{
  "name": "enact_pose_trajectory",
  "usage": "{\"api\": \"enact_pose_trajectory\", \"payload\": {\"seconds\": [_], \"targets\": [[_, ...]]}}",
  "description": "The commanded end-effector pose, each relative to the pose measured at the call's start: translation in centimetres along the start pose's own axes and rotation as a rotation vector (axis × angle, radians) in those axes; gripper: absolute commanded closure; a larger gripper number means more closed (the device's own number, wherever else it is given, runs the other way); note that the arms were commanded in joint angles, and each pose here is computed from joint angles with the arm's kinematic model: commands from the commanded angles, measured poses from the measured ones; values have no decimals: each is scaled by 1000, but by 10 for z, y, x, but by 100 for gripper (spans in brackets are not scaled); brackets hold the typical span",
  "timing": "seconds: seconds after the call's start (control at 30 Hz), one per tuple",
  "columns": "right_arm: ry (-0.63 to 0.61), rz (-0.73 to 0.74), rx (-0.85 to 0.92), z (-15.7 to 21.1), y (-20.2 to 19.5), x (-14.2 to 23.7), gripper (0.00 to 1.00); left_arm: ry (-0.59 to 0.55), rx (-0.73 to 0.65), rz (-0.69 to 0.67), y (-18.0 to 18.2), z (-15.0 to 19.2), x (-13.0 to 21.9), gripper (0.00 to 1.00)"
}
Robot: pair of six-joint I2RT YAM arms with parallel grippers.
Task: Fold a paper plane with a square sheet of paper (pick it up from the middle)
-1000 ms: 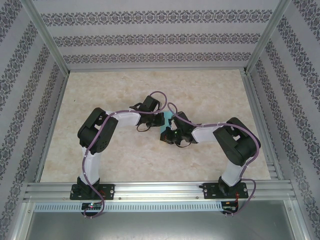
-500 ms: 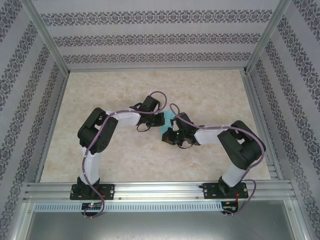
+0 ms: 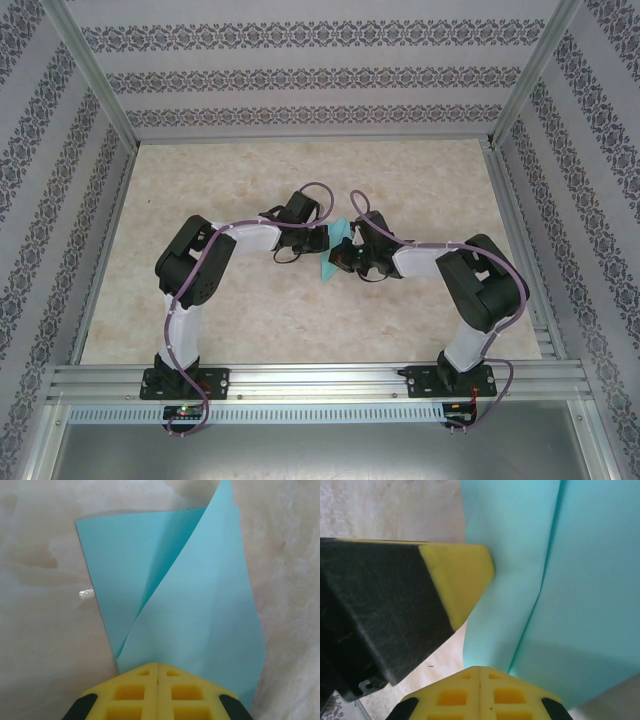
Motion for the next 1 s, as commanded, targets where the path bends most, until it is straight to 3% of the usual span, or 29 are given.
{"api": "enact_pose_trajectory", "payload": {"seconds": [0.0,0.6,0.97], "targets": [[21,-33,17,-3,8,-8,95,147,57,-67,17,31,-10,100],[162,104,6,35,-25,-21,95,148,53,-73,17,29,-9,100],[156,196,-15,59,-38,-24,95,148,67,-92,20,33,-11,100]]}}
Point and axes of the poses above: each hand's point on the last joint's axis, 136 mm out from that joint toward the fingers, its own x axis back along the fingers, its own y axis along the line the jaws close on, z = x × y, the point moved 10 cm from there along x, back along the fingers, and after that the axes turned 15 degrees about -x, right-handed, at the moved point
